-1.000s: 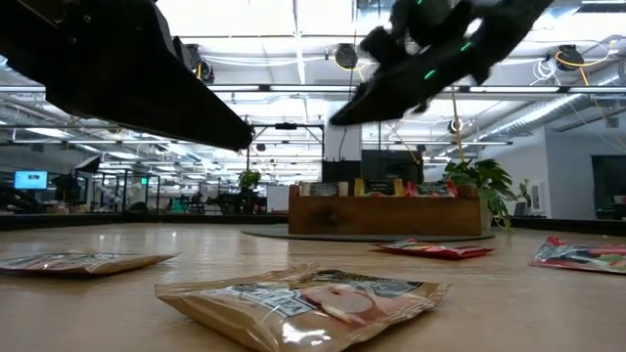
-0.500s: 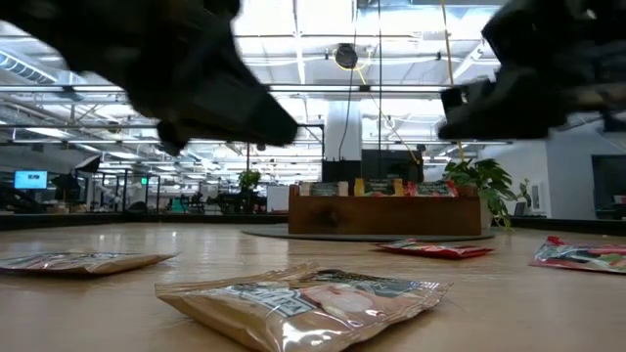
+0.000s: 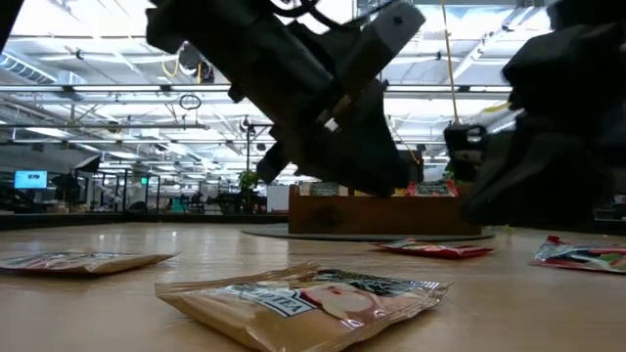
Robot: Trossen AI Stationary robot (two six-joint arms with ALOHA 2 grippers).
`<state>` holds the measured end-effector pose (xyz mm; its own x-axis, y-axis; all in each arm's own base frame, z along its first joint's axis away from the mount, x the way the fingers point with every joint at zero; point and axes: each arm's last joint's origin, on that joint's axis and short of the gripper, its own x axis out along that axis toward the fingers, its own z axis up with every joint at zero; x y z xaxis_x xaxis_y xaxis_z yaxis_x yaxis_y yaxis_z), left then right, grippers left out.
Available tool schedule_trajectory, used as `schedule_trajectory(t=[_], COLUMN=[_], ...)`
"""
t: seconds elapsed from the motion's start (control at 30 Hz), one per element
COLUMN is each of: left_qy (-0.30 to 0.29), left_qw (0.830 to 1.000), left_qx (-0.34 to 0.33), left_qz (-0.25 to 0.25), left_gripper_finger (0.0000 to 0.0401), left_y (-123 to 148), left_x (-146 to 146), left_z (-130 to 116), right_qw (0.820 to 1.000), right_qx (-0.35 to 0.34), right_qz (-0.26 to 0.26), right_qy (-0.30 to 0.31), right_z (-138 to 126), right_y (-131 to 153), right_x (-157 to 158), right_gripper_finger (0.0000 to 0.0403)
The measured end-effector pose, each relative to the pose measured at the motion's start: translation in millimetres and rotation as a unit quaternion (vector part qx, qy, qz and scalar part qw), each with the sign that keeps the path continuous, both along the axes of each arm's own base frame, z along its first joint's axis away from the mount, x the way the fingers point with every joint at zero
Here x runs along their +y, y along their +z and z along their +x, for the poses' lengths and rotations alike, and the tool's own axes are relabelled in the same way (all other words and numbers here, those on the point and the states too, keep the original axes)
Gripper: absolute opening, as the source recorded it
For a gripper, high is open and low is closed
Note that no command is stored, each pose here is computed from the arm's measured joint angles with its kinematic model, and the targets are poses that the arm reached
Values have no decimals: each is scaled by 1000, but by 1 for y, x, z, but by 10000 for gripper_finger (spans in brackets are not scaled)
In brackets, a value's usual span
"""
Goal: Pick & Place Tea
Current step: Put the red tea bag into the right section of the wooden organizer
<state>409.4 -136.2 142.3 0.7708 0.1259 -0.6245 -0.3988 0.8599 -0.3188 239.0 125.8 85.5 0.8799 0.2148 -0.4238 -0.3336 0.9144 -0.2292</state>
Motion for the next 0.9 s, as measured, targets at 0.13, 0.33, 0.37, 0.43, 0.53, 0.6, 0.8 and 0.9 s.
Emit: schedule_trajectory(t=[0.13,0.33,0.37,0.43,0.53,0.6,0.8,0.9], left_qy=[0,-9,-7,5,18,28,52,43], left_qw=[1000,999,998,997,996,995,994,994], left_qx=[26,35,41,58,65,71,76,82], left_qz=[-12,-40,-44,-50,-57,-61,-58,-54], left_gripper_finger=[158,244,255,272,288,293,294,294], left_y=[0,-1,-1,-4,-5,-6,-7,-8], left_x=[8,10,10,12,14,17,25,32], left_z=[2,1,1,-2,-3,-3,-2,-1], right_qw=[1000,1000,1000,999,999,998,998,997], right_qx=[2,14,16,23,31,43,60,66], right_qz=[-6,-2,-2,2,4,8,15,17], right_qy=[-7,-17,-21,-28,-36,-33,-31,-24], right_z=[8,12,12,13,14,14,14,13], right_y=[-5,-11,-12,-14,-15,-16,-18,-19], right_x=[4,2,0,-2,-6,-8,-10,-10], right_gripper_finger=[4,1,1,1,0,0,0,0])
